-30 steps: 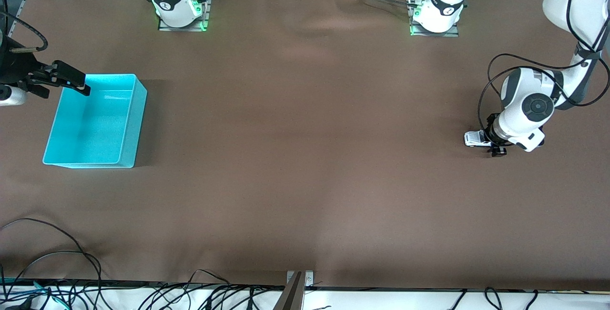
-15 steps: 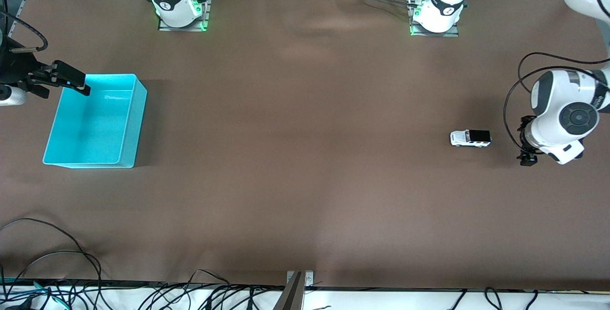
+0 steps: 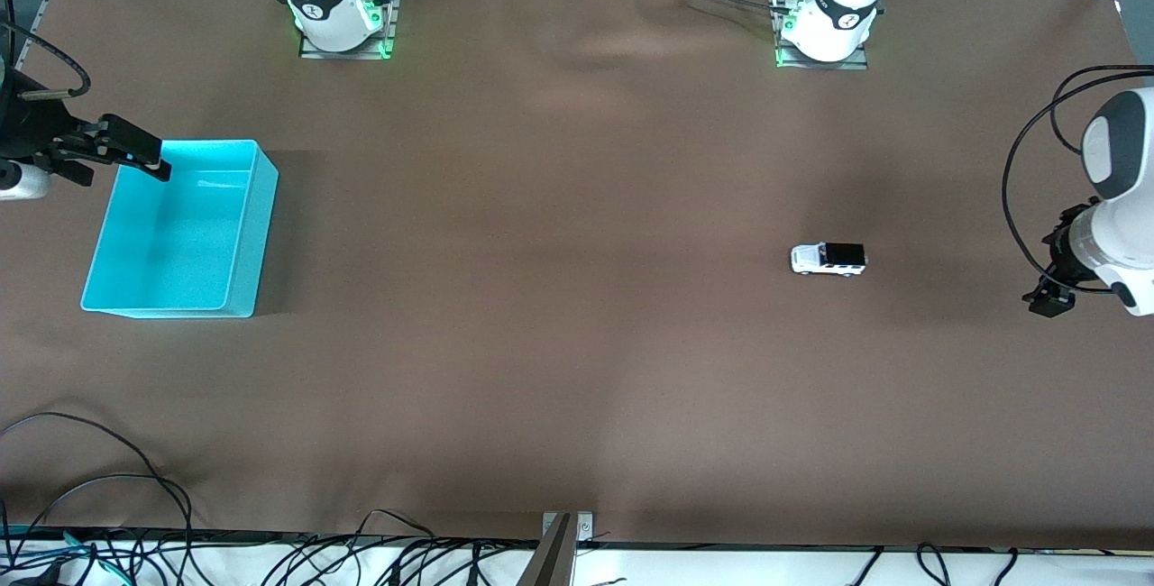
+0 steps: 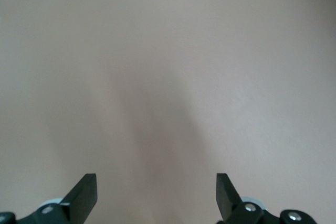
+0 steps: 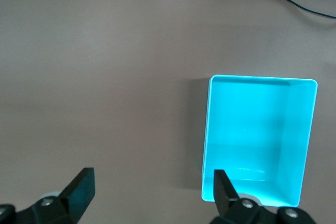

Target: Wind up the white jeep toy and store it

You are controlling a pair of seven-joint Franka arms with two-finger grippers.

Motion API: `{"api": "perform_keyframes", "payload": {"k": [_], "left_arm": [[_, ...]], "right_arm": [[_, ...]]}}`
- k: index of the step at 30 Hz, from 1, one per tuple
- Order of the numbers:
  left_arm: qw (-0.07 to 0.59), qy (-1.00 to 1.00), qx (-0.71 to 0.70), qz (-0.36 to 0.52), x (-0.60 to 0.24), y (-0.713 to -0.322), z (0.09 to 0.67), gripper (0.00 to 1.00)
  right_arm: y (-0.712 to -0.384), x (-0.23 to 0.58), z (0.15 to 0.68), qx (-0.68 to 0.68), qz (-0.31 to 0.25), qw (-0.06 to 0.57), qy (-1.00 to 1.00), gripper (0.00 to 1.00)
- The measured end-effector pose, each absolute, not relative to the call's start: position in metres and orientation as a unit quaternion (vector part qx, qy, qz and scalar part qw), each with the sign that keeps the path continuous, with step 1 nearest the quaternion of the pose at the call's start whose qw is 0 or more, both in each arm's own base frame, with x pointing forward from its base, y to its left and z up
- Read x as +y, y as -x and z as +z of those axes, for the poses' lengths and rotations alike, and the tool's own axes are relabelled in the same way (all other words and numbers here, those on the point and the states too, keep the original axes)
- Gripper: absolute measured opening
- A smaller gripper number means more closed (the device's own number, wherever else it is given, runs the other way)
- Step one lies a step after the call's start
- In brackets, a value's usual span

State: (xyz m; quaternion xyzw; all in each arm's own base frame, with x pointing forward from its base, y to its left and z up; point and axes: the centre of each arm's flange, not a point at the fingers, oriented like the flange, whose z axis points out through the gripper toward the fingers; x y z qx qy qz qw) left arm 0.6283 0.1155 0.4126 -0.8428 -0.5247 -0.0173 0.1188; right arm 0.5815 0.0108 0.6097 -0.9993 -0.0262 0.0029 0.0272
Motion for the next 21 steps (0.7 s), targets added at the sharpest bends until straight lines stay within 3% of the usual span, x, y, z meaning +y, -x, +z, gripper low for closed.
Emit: {"api": "perform_keyframes", "payload": {"k": [21], "left_arm": [[0.055,0.964,-0.259,0.001,0.1,-0.643,0.52,1.0]], "right_arm": [[-0.581,0.011,0.61,-0.026,0.003,0.027,0.999,1.0]]}}
